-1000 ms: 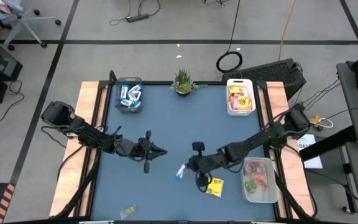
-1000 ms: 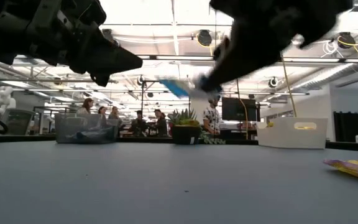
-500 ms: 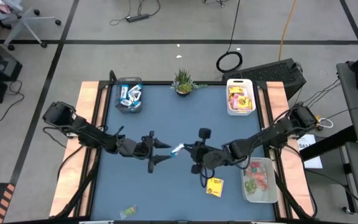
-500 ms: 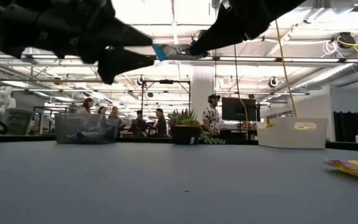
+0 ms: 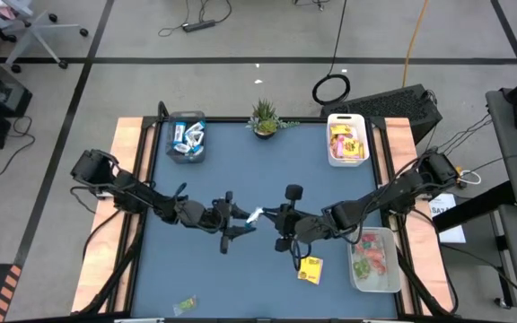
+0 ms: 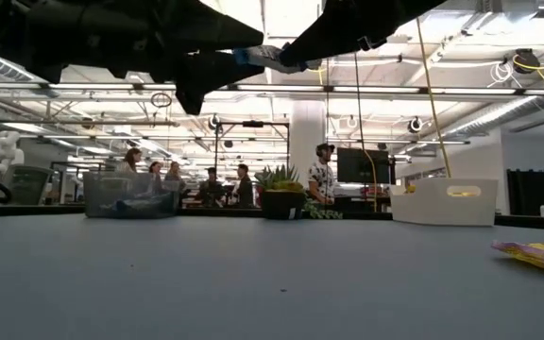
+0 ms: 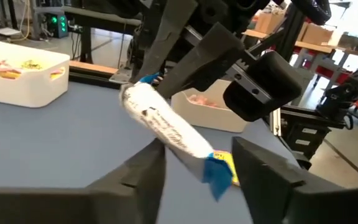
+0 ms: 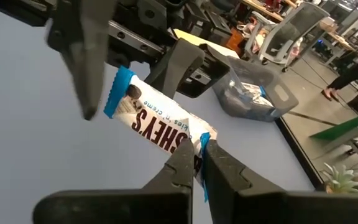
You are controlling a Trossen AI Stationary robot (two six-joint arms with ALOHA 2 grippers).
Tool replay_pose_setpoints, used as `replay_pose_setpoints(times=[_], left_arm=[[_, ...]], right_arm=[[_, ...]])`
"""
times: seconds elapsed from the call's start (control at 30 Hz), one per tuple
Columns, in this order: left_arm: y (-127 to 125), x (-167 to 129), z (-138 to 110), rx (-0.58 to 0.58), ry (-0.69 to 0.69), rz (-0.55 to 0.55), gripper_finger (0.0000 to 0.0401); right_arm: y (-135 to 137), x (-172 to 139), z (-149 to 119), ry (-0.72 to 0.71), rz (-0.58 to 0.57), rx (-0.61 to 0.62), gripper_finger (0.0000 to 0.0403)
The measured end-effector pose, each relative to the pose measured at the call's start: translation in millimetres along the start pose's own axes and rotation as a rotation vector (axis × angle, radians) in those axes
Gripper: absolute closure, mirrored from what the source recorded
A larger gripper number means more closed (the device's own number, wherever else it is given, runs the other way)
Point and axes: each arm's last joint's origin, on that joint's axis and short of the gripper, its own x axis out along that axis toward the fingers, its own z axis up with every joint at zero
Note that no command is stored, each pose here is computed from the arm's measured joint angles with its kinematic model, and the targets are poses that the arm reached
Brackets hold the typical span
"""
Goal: Sort candy
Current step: Put the white chocolate bar into the transparent black bin
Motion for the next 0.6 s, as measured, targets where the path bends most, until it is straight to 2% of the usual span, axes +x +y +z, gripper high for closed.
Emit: replay_pose_setpoints(times=[0.27, 0.4, 0.6], left_arm=[[4, 0, -1, -0.014, 0.009, 0.016, 0.0375], [9, -1, 2, 0.001, 0.04, 0.043, 0.0374], [27, -13, 20, 0.017, 0.11, 0.14, 0.0376]], right_arm=[[0, 0, 1, -0.005, -0.004, 0.019, 0.0371], [1, -1, 1, -0.008, -0.007, 0.023, 0.0336], [-1, -11, 4, -0.001, -0.102, 0.01, 0.0259]])
